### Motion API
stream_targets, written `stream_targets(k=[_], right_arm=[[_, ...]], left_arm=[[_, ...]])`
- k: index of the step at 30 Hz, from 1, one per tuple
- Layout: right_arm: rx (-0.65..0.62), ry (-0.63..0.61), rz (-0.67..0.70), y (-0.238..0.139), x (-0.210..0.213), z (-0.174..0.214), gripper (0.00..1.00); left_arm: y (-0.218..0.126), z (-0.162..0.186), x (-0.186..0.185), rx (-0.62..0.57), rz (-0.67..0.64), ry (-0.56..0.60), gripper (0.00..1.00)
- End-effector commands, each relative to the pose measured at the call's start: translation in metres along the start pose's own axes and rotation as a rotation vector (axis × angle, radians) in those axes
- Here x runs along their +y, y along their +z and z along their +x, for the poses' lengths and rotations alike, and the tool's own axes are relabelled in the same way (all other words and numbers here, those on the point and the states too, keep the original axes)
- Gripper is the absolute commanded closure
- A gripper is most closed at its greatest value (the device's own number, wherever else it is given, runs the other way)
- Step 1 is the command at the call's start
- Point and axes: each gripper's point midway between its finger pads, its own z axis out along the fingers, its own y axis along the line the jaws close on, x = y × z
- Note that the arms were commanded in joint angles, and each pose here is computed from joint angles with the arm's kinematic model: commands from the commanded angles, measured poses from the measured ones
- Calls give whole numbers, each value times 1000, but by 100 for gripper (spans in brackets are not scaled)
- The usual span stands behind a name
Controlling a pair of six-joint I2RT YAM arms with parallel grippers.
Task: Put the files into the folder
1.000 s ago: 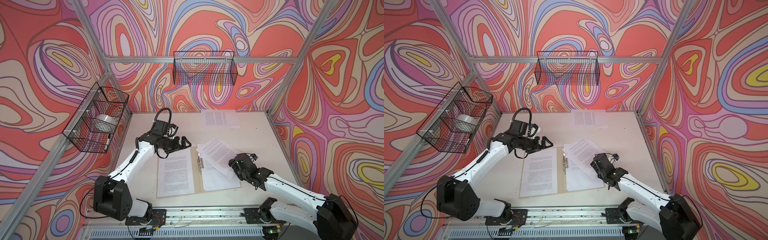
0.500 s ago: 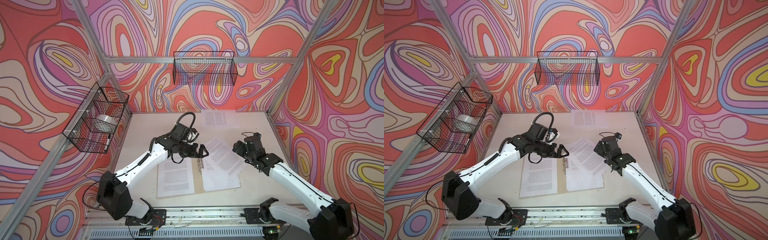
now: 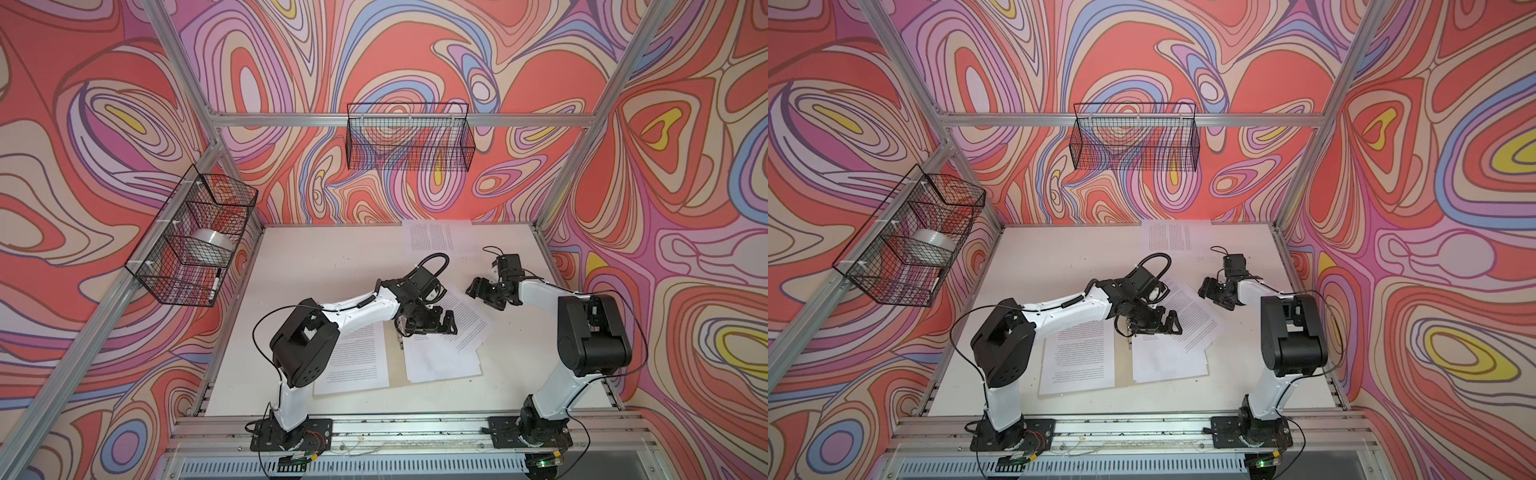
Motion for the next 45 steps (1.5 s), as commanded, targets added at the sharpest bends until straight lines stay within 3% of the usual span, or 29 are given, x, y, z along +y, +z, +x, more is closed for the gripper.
stream_targets(k=[1, 11, 21, 34, 45], right_arm=[[34, -25, -75, 14, 9, -1, 20], [100, -35, -42, 22, 4, 4, 22], [275, -93, -39, 34, 20, 45, 18], [336, -50, -180, 4, 45, 70, 16], [337, -7, -233, -27, 54, 88, 39]], left_arm=[[12, 7, 4, 16, 6, -40, 0], [39, 35, 48, 94, -97, -88, 0], [50, 48, 65, 119, -118, -110, 0], [51, 55, 72, 115, -121, -106, 0], [50, 55, 71, 114, -114, -94, 0]])
